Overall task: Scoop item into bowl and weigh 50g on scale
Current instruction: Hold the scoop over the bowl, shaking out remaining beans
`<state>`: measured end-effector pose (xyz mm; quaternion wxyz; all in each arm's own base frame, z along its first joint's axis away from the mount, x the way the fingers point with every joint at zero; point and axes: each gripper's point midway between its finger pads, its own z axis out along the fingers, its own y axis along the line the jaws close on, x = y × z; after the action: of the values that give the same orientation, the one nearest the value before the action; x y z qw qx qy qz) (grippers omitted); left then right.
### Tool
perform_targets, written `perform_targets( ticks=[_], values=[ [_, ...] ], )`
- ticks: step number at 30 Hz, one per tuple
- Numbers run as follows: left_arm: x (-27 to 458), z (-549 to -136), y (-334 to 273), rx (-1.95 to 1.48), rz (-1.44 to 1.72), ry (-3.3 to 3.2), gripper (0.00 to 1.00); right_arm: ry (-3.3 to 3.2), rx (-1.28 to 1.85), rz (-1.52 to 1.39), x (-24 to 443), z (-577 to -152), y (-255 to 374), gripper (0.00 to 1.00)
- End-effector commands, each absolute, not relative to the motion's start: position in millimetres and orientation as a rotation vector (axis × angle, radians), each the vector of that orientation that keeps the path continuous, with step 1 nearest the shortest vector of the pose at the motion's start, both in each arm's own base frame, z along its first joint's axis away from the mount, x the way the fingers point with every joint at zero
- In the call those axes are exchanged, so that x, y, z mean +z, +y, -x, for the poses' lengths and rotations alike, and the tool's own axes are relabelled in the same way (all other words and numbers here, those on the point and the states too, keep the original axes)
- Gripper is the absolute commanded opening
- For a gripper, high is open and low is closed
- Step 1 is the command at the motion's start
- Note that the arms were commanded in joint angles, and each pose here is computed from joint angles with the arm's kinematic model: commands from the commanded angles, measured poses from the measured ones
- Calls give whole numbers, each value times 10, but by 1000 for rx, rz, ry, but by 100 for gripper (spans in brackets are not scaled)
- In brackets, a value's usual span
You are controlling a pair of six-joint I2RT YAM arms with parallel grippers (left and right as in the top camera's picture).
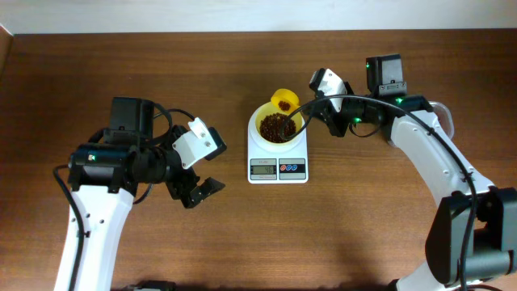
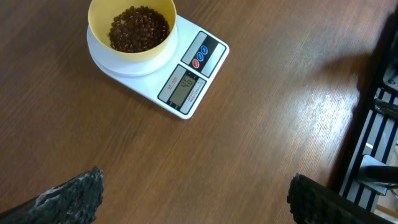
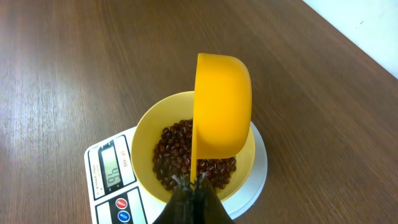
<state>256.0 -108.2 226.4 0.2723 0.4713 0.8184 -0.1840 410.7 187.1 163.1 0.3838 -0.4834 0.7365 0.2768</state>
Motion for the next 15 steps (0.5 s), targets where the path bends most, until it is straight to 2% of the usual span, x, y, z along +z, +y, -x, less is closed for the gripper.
perform_targets(
  ticks=[1, 4, 11, 15],
  values=[
    [2349, -2562, -1081, -471, -1284, 2162, 99, 1862, 691, 1237, 1738, -4063, 1899, 4],
    [2349, -2562, -1081, -471, -1284, 2162, 99, 1817, 706, 1243, 1887, -4010, 1935, 4],
    [2349, -2562, -1081, -471, -1284, 2162, 99, 1979, 514, 1267, 1589, -4056, 1861, 4],
    [2349, -2562, -1081, -471, -1284, 2162, 99, 1973, 449, 1264, 1592, -4138, 1842, 4]
  ],
)
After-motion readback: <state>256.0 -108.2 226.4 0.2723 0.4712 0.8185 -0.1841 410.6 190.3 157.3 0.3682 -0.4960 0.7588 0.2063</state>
